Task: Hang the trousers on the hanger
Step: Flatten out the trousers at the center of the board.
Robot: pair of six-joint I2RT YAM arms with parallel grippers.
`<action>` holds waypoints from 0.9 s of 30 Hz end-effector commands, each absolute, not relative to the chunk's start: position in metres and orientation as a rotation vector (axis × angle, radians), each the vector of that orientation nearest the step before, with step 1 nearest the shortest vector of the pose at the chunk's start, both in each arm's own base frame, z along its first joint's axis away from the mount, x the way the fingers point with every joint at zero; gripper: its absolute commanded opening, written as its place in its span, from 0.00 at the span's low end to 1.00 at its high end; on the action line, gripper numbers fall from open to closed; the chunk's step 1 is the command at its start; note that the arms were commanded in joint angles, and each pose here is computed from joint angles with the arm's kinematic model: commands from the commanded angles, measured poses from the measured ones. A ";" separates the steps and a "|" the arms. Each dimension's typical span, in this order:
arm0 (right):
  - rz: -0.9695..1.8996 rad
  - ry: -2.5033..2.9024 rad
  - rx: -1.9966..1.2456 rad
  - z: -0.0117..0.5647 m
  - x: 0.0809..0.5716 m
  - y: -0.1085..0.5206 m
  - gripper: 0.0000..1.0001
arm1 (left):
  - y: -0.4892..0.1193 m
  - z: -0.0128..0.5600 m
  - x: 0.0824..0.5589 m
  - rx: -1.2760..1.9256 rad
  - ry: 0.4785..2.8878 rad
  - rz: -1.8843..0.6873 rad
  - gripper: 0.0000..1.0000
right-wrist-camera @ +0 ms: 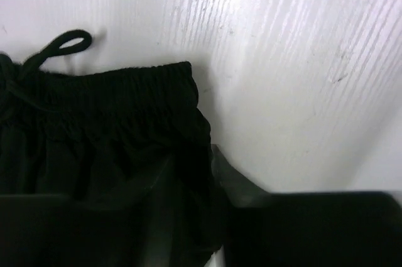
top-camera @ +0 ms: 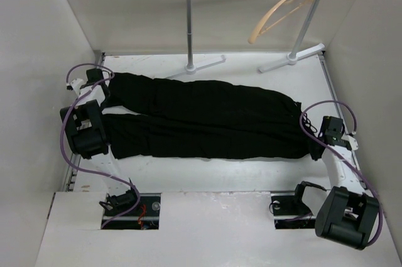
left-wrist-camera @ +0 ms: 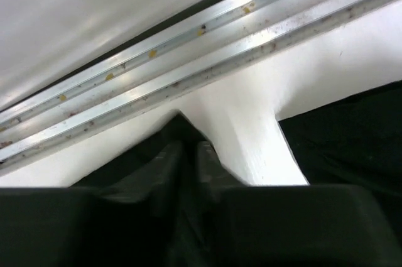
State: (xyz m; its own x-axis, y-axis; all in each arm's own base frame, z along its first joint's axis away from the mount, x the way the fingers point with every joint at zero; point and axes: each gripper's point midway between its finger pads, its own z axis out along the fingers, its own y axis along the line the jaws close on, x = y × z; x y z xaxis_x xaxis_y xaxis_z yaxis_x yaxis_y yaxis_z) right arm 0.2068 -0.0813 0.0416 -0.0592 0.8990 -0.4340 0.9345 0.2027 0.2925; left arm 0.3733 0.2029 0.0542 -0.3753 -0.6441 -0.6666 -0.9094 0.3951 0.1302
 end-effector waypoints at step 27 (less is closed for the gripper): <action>0.365 2.225 0.938 0.104 0.230 0.056 0.32 | 0.086 0.028 0.191 -1.736 2.088 0.145 0.49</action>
